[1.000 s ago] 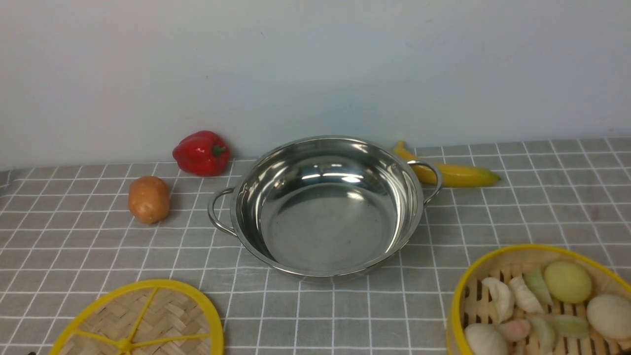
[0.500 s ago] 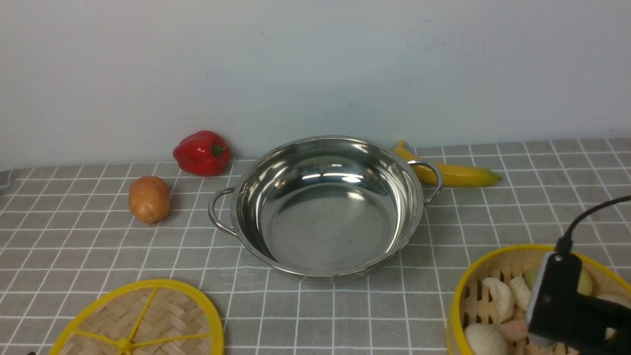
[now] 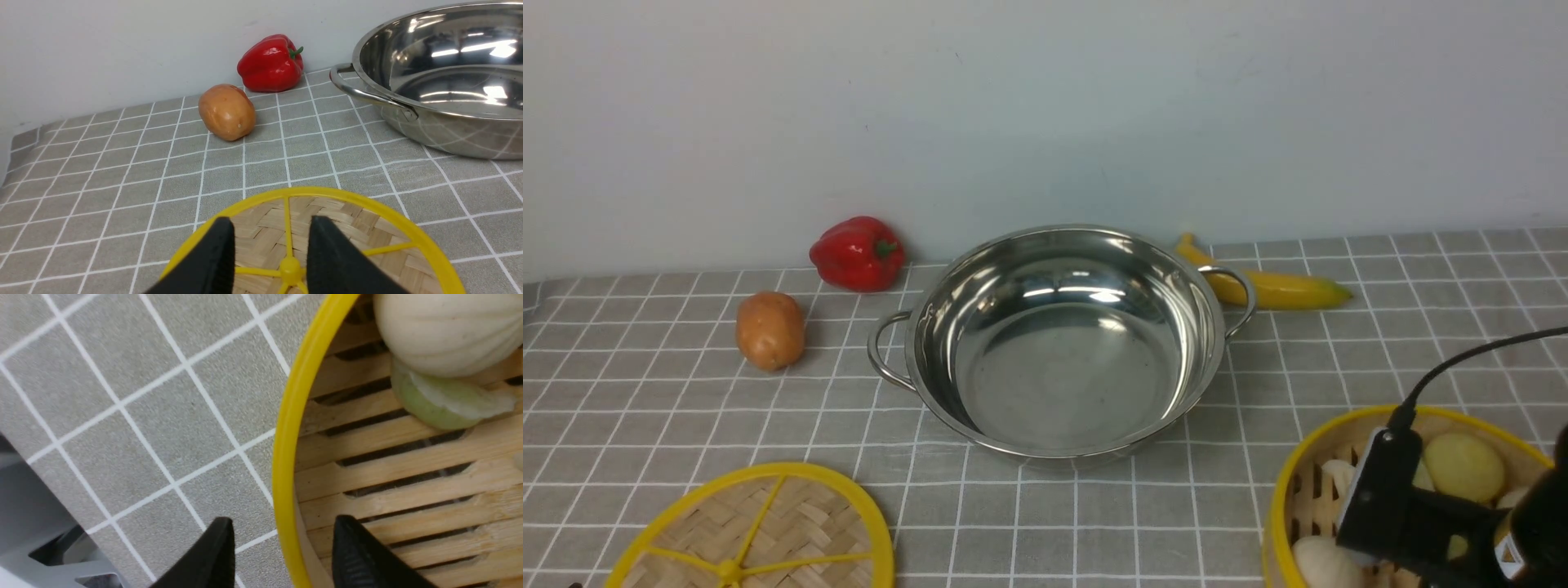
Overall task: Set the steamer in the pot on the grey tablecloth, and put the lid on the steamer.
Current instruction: 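Reach for and grasp the rim of the bamboo steamer holding the buns with the right gripper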
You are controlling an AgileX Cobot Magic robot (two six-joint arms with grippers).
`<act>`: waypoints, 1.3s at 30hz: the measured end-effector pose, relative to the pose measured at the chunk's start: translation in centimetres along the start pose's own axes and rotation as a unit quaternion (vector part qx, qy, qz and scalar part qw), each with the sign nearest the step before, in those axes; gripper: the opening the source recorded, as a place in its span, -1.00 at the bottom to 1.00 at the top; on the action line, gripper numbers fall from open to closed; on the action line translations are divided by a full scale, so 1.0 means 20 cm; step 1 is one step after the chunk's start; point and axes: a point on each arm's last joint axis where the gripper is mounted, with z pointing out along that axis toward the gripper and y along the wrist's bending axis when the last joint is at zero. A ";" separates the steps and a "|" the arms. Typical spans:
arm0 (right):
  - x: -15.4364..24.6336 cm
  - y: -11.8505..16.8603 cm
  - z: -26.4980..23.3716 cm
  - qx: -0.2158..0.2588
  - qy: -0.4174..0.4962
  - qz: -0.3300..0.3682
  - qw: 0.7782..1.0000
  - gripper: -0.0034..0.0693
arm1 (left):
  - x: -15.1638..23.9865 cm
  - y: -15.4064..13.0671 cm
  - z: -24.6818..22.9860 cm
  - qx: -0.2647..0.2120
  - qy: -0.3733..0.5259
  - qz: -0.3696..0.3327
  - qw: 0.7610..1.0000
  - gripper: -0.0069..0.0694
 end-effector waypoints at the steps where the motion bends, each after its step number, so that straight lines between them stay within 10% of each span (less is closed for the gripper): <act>1: 0.00 0.00 0.01 -0.001 0.004 0.001 1.000 0.02 | 0.00 0.00 0.00 0.000 0.000 0.000 1.000 -0.18; 13: -0.05 -0.03 0.14 -0.009 0.039 0.005 0.999 -0.05 | 0.00 0.00 0.00 0.000 0.000 0.000 1.000 -0.18; 24: -0.06 -0.04 0.14 -0.001 0.032 -0.001 0.999 -0.72 | 0.00 0.00 0.00 0.000 0.000 0.000 1.000 -0.18; 39: -0.08 -0.04 0.02 0.009 0.011 0.025 1.000 -0.73 | 0.00 0.00 0.00 0.000 0.000 0.000 1.000 -0.18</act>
